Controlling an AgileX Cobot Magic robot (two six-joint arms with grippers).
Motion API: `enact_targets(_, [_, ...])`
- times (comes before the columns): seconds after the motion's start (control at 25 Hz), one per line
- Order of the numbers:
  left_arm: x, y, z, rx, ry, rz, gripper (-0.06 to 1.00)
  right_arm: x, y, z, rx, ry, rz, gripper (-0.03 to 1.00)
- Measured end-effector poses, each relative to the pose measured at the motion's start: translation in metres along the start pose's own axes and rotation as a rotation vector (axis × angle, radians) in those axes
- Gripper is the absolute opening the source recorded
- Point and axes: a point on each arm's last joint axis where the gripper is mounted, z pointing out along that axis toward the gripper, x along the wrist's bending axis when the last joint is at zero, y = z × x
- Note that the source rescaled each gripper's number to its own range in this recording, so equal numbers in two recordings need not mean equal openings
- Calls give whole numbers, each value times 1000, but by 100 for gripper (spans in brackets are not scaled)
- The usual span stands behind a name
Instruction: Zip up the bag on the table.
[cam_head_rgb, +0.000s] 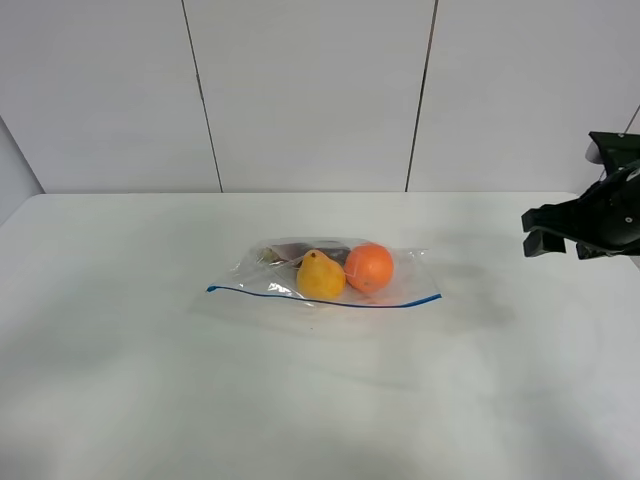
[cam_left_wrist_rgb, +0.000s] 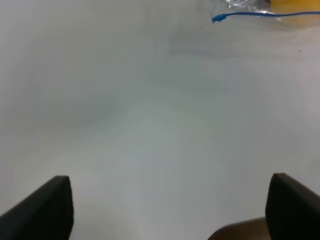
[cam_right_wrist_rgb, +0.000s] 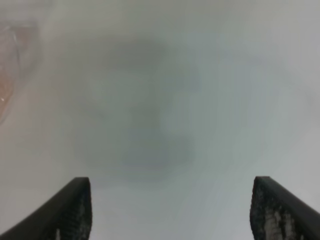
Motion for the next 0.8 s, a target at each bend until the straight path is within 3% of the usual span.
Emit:
enact_targets(0.24, [0,0,0,0,0,0,86,-7,0,-28,-56,-102,-43,95])
enact_targets(0.4, [0,0,0,0,0,-1,86,-11,-3,-39,-53,-165,18,95])
enact_targets(0.6, [0,0,0,0,0,-3,86,-7,-9,-56,-49,-141,90,95])
enact_targets(0.8, [0,0,0,0,0,-3,86,1,-12,-83,-113,-81,129,95])
